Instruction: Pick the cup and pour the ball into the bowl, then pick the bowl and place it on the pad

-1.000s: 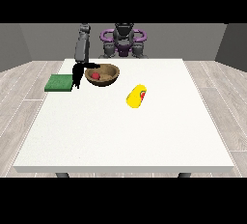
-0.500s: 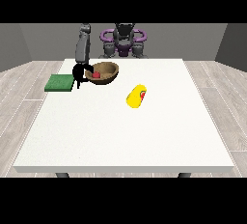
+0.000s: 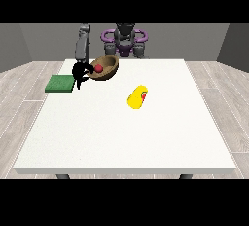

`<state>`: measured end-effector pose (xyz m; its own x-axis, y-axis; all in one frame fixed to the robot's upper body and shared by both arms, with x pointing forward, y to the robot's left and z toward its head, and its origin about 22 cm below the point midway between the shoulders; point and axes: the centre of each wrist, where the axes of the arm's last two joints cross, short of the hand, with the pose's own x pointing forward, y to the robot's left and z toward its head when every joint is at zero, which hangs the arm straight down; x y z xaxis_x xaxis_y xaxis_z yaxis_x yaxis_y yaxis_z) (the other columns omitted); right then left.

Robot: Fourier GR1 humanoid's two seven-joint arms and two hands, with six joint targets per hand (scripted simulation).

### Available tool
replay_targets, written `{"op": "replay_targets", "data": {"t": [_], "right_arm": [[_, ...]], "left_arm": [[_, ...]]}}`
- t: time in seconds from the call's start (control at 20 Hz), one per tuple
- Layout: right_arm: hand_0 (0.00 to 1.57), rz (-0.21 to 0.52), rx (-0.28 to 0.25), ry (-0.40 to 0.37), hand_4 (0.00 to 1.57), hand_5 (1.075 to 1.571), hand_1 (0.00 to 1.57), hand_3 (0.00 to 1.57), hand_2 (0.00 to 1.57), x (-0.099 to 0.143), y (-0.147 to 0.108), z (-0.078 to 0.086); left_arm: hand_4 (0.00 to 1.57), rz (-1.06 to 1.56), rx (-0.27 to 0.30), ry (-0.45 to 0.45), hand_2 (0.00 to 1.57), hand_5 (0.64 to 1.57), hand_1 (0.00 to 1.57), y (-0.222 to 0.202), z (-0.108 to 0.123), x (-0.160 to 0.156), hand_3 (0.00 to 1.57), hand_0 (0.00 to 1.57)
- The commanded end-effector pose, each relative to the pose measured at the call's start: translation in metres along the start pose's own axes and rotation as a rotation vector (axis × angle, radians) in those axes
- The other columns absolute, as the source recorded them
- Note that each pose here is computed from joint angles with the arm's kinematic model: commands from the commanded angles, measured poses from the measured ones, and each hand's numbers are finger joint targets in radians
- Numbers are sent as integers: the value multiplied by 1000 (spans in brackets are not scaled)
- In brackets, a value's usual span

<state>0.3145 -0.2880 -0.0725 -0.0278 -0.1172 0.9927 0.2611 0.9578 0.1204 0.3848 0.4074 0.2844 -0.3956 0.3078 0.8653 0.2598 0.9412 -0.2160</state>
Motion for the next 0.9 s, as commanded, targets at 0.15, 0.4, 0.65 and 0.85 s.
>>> {"op": "replay_targets", "data": {"t": [0.15, 0.4, 0.65, 0.85], "right_arm": [[1571, 167, -63, 183, 1135, 1553, 1571, 1149, 1571, 62, -57, -33], [1571, 315, 13, 156, 1168, 1570, 1571, 1099, 1571, 100, -66, -49], [1571, 302, -19, 155, 1160, 1568, 1571, 1149, 1571, 129, -100, -65], [1571, 272, -51, 59, 1139, 1566, 1571, 1089, 1571, 130, -109, -68]], "left_arm": [[0, -14, 106, 58, 0, 1571, 0, 39, 29, -4, 0, 0], [0, -52, 158, 11, 0, 1571, 0, 57, 41, 15, 0, 0], [0, -9, 66, 29, 0, 1571, 0, 25, 19, 1, 0, 0], [0, -28, 31, -61, 0, 1571, 0, 9, 6, 33, 0, 0]]}}
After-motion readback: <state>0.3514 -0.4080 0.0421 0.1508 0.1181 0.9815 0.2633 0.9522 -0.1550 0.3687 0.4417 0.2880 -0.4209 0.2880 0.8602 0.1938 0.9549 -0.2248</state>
